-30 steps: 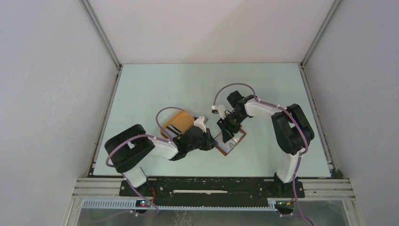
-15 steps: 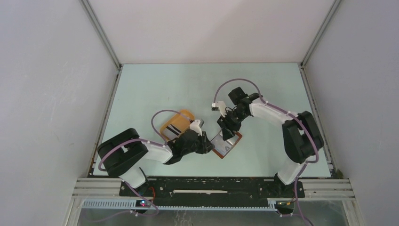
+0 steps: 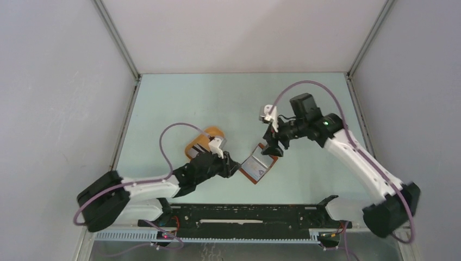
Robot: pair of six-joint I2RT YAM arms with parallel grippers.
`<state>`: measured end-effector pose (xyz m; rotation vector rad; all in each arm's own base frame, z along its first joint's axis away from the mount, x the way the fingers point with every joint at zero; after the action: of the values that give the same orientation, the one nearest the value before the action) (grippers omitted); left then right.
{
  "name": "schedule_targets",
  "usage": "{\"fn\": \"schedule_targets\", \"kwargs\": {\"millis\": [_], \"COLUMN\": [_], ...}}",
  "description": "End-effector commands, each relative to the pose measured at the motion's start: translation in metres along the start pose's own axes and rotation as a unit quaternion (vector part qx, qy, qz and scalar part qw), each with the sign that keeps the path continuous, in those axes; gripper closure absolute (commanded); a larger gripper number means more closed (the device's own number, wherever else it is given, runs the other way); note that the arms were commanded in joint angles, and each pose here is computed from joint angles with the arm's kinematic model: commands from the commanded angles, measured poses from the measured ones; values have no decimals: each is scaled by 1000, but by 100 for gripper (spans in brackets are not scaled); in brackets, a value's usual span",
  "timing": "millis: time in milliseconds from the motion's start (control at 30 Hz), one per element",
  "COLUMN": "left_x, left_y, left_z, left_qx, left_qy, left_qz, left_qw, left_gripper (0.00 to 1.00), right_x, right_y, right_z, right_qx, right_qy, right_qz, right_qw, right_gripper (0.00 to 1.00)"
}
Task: Put the credit cards into the card holder
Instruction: Insert the credit card into the card holder.
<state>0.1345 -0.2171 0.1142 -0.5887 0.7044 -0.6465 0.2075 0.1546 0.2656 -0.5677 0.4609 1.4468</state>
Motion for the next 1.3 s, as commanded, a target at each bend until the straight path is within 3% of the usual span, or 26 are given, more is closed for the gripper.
{"fn": "schedule_targets", "kwargs": {"millis": [0,33,100,167,200,333,467,600,700,867,967,1100,1267], "left_x": [-24,-30,-44,-54,-59,-66,-54,-32,-12,24,40,61,77], "left_y": [-8,-12,-19,-22,-23,-20,-14,-10,-5,-1,0,4,8], "left_z": [23,29,41,49,51,51,42,34,34,36,41,55,69], "left_qx": [109,125,154,157,152,126,114,119,144,183,210,214,162], "left_qy": [-73,-91,-137,-183,-201,-225,-178,-134,-113,-71,-58,-27,45], "left_qz": [-45,-58,-89,-103,-110,-124,-115,-109,-100,-124,-147,-176,-224], "left_qw": [990,986,975,965,961,958,971,978,978,973,965,960,960], "left_gripper": [59,54,40,10,1,0,1,9,11,13,13,13,12], "right_x": [-26,-22,-10,0,4,19,40,53,57,55,50,33,17], "right_y": [23,28,36,37,37,38,36,21,10,-7,-16,-23,-26], "right_z": [29,26,17,7,2,-16,-32,-42,-49,-63,-69,-70,-71], "right_qx": [-91,-89,-86,-90,-85,-84,-86,-53,-8,54,88,123,142], "right_qy": [-144,-160,-170,-151,-139,-100,-31,30,66,94,100,65,30], "right_qz": [25,49,101,122,124,123,127,90,87,77,66,61,50], "right_qw": [985,982,977,977,979,984,988,994,994,991,989,988,988], "right_gripper": [14,2,0,0,0,0,4,10,25,63,76,83,85]}}
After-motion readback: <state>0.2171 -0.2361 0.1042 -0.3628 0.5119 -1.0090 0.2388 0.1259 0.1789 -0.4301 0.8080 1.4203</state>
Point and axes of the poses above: each gripper's point midway between its finger pads, its own x axis out along the fingers, its own y axis along the line the jaws close on, z = x × y, the point moved 10 cm from there along -x, back along the fingers, and after that the axes turned 14 degrees about -x, right-handed, at the moved point
